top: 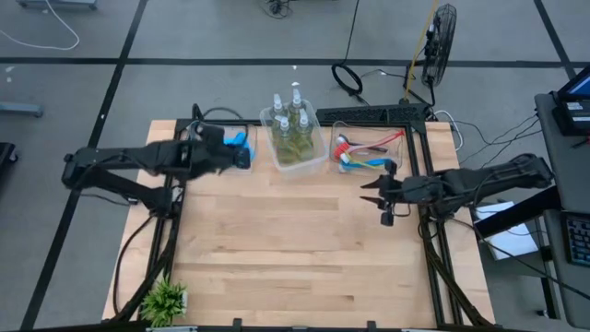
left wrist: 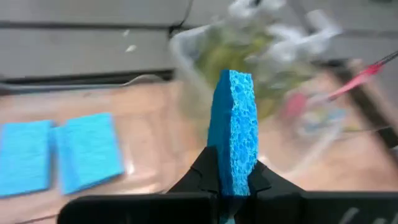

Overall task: Pick & Place Kitchen Sink Supplies
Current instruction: Put the blue sponge into the left transparent bin

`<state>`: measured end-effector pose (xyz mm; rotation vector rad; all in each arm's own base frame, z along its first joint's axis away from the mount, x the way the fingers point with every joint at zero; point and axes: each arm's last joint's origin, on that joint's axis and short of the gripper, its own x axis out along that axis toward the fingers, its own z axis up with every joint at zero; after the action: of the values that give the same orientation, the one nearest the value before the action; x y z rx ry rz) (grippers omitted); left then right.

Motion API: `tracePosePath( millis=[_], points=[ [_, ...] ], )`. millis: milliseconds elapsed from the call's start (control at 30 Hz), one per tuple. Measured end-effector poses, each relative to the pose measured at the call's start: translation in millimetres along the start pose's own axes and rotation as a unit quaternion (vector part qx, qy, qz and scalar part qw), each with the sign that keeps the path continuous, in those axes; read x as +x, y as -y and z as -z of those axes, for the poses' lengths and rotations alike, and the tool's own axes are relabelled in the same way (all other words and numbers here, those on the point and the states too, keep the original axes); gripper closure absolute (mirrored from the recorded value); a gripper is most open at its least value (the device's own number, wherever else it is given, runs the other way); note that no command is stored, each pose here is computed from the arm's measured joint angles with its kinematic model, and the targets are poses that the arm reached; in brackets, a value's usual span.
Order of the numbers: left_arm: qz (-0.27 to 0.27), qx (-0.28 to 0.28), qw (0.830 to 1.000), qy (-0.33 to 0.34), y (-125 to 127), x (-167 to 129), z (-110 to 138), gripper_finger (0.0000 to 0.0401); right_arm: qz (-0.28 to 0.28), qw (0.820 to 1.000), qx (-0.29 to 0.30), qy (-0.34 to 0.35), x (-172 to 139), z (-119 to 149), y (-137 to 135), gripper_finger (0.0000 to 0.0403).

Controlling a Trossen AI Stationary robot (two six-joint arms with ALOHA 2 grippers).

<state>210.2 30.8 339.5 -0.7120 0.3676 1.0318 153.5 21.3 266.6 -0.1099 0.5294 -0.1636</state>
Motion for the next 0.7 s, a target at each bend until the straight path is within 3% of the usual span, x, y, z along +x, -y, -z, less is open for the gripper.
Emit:
tracePosePath(
  millis=[233, 400, 700],
  points=[
    [-0.047, 0.023, 0.998, -0.043, -35, 32, -41, 0.0392, 0.079, 0.996, 0.015, 0.040, -12, -4, 9, 0.0282],
    [-0.061, 0.024, 0.994, -0.089, -66, 58, -66, 0.0392, 0.082, 0.995, 0.021, 0.052, -15, -5, 10, 0.0280],
    [-0.016, 0.034, 0.979, -0.198, -107, 105, -85, 0.0392, 0.080, 0.994, 0.027, 0.065, -15, -8, 10, 0.0284]
  ],
)
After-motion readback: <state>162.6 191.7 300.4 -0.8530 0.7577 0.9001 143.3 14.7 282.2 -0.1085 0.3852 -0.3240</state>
